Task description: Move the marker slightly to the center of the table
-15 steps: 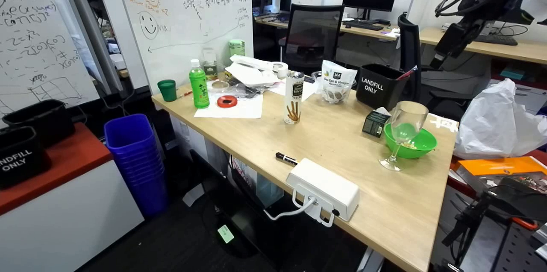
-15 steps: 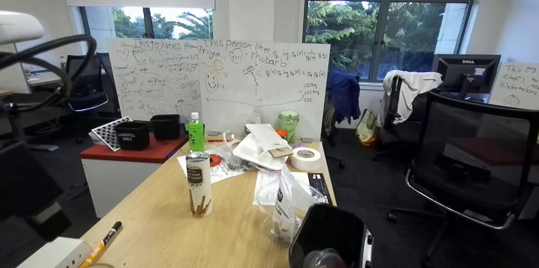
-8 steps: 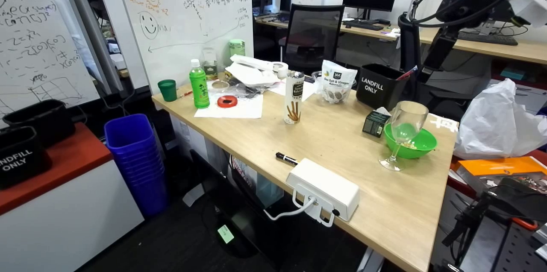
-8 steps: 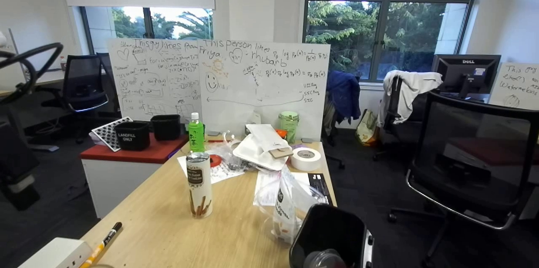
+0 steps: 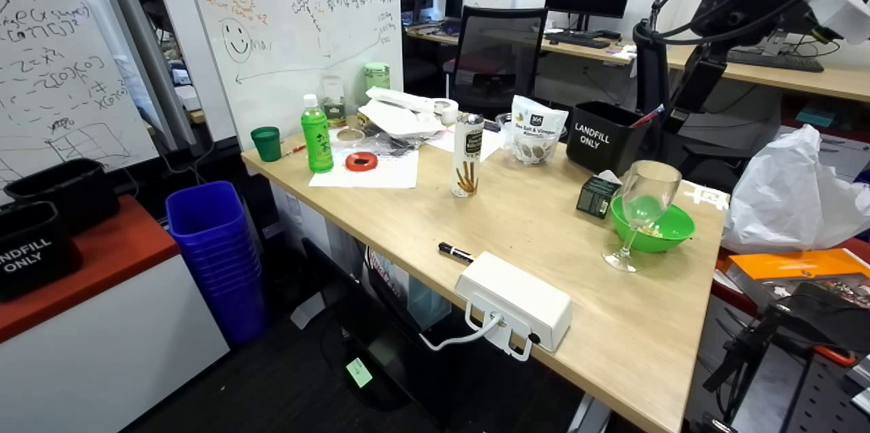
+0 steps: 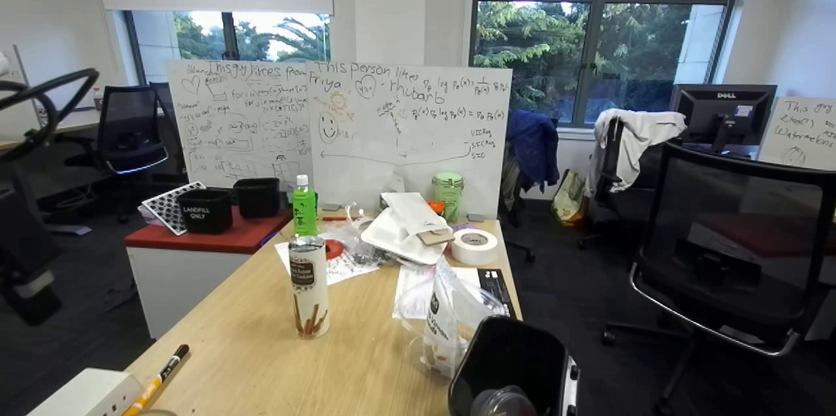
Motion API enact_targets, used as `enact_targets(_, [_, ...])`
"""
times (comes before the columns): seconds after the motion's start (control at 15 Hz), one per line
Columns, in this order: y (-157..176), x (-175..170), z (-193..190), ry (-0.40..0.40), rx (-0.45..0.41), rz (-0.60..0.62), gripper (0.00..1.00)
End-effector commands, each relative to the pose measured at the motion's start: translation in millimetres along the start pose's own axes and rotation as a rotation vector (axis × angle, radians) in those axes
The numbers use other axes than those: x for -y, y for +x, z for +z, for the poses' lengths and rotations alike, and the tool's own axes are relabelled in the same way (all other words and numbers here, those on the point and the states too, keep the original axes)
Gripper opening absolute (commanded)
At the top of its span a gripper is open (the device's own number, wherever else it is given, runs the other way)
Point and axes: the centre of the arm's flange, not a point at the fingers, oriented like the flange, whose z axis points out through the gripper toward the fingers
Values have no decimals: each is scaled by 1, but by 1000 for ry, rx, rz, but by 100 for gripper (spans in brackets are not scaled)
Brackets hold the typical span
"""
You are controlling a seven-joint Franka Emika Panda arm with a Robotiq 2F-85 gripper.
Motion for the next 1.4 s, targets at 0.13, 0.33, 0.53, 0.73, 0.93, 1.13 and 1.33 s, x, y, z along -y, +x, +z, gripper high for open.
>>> enact_targets(0.13, [14, 11, 6, 39, 2, -47, 100])
enact_targets(0.33, [35, 29, 12, 73, -16, -113, 100])
enact_targets(0.53, [65, 48, 19, 50, -77, -180, 100])
enact_targets(0.73, [91, 69, 30, 48, -147, -252, 100])
enact_targets(0.93, [115, 96, 46, 64, -179, -330, 100])
enact_targets(1.13, [137, 123, 65, 73, -201, -381, 100])
enact_targets(1.33, [129, 130, 63, 69, -185, -364, 100])
